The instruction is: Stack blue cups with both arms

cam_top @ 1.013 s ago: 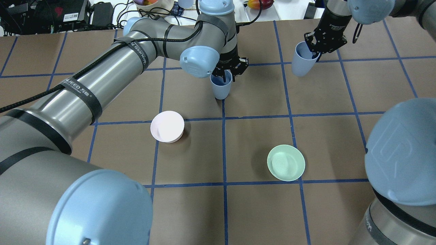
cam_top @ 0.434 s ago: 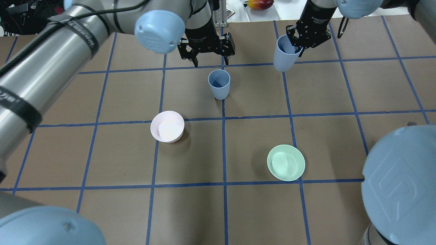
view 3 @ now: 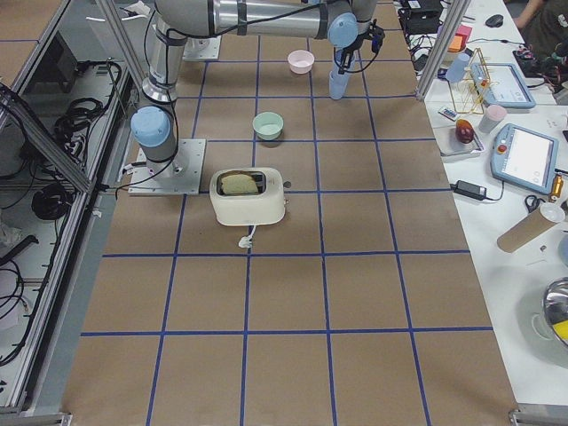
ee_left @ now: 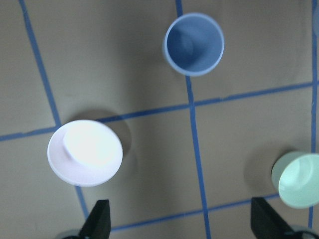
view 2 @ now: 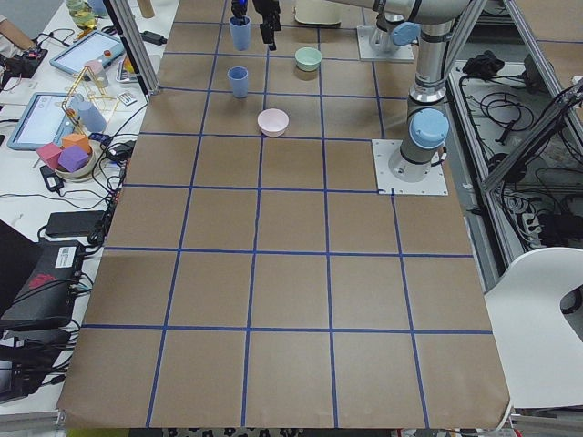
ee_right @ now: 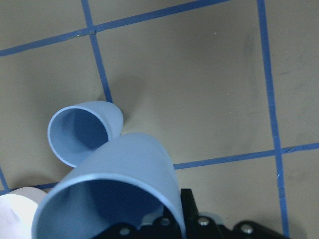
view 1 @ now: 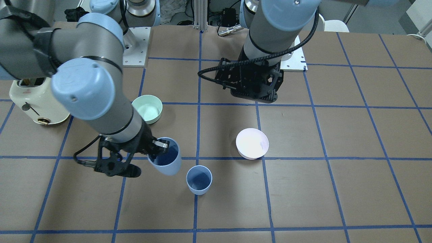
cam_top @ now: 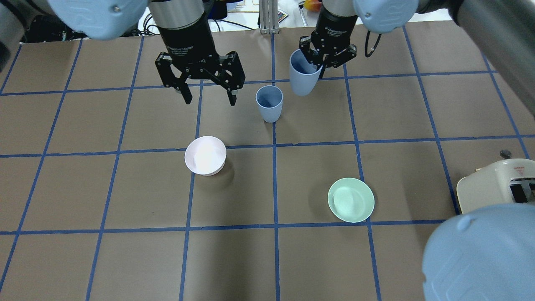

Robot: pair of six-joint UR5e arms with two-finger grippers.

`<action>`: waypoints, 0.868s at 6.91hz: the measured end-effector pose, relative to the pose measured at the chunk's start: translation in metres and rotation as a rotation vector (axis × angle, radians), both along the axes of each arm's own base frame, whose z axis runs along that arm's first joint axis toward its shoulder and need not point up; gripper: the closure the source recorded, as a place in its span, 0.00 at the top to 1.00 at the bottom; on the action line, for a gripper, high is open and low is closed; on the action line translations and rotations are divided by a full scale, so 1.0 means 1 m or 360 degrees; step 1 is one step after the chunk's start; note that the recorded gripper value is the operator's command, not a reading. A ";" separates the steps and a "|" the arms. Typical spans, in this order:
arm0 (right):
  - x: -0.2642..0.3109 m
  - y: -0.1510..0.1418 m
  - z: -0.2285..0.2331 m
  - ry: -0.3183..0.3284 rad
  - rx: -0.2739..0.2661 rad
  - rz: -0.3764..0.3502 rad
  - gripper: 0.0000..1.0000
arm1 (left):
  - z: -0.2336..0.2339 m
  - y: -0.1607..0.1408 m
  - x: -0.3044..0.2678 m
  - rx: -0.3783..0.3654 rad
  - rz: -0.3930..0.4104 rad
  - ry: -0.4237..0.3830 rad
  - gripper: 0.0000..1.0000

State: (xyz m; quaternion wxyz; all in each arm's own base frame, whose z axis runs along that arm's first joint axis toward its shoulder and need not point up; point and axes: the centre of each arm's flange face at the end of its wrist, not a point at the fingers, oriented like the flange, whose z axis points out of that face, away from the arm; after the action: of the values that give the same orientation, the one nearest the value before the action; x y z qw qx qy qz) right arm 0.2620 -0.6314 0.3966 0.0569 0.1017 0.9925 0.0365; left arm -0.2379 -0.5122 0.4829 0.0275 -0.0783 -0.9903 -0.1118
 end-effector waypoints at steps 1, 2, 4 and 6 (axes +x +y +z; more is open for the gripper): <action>0.031 0.012 -0.001 0.0004 0.0003 -0.0030 0.00 | -0.003 0.018 0.018 -0.0037 0.0012 -0.0061 0.97; 0.050 0.018 -0.003 0.0001 -0.0004 -0.0054 0.00 | -0.009 0.025 0.029 -0.0180 0.0031 -0.0075 1.00; 0.064 0.015 -0.019 0.0001 -0.0012 -0.0074 0.00 | -0.010 0.022 0.049 -0.0383 0.0086 -0.0058 1.00; 0.066 0.011 -0.034 0.0012 0.0014 -0.0084 0.00 | -0.007 0.018 0.058 -0.0415 0.0132 0.0001 1.00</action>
State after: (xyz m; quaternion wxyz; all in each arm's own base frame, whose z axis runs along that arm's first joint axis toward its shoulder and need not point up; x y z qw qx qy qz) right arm 0.3280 -0.6206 0.3624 0.0537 0.1281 0.9895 0.0389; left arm -0.1802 -0.4939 0.4757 0.0220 -0.0404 -0.9988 0.0191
